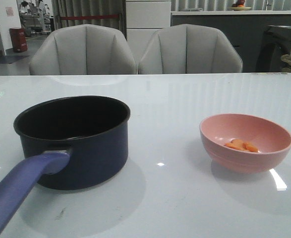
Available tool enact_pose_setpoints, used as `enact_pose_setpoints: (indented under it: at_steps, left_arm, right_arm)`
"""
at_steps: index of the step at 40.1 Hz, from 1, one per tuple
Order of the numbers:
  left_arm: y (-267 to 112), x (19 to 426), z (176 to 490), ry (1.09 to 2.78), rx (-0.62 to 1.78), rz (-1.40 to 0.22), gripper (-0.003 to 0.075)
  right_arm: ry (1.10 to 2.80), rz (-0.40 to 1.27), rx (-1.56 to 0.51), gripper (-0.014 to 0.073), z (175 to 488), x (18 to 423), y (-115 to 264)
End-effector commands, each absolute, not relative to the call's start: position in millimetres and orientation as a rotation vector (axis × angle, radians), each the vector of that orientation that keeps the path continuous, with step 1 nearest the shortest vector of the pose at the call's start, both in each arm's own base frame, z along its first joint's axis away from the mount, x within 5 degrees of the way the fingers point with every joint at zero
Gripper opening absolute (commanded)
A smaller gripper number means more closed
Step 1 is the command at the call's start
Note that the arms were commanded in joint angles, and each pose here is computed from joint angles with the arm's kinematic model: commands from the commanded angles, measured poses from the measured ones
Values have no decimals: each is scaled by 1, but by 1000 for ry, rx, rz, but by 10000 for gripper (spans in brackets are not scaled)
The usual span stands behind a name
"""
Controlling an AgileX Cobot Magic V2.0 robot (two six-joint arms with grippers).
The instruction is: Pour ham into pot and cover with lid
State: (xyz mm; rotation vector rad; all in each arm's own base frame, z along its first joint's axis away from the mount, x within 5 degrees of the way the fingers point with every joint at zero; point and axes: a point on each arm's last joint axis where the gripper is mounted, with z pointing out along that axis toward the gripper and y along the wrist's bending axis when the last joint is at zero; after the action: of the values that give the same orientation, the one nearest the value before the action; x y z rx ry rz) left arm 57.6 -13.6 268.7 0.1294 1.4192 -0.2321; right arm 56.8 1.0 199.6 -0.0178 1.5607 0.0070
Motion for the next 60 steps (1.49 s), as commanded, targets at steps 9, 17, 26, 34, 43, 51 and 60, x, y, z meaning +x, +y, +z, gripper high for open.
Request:
enact_pose_setpoints:
  at_steps: [9,17,26,34,43,51,60]
  left_arm:
    - [-12,55,284,1314,109,-246,447]
    - [-12,55,284,1314,109,-246,447]
    - [-12,55,284,1314,109,-246,447]
    - [-12,55,284,1314,109,-246,447]
    - [-12,55,284,1314,109,-246,447]
    - [-12,55,284,1313,109,-246,447]
    - [-12,55,284,1313,109,-246,447]
  right_arm:
    - [1273,33,25,141,235,50,0]
    - [1480,46,19,141,280,59,1]
    - [1648,60,27,141,294,84,2]
    - [1735,128,89,176,288,102,3]
    - [1969,136,87,443,289,133,6]
    - [2151,157,100,470,290,172,8]
    - [2399,214,127,463,278,232,12]
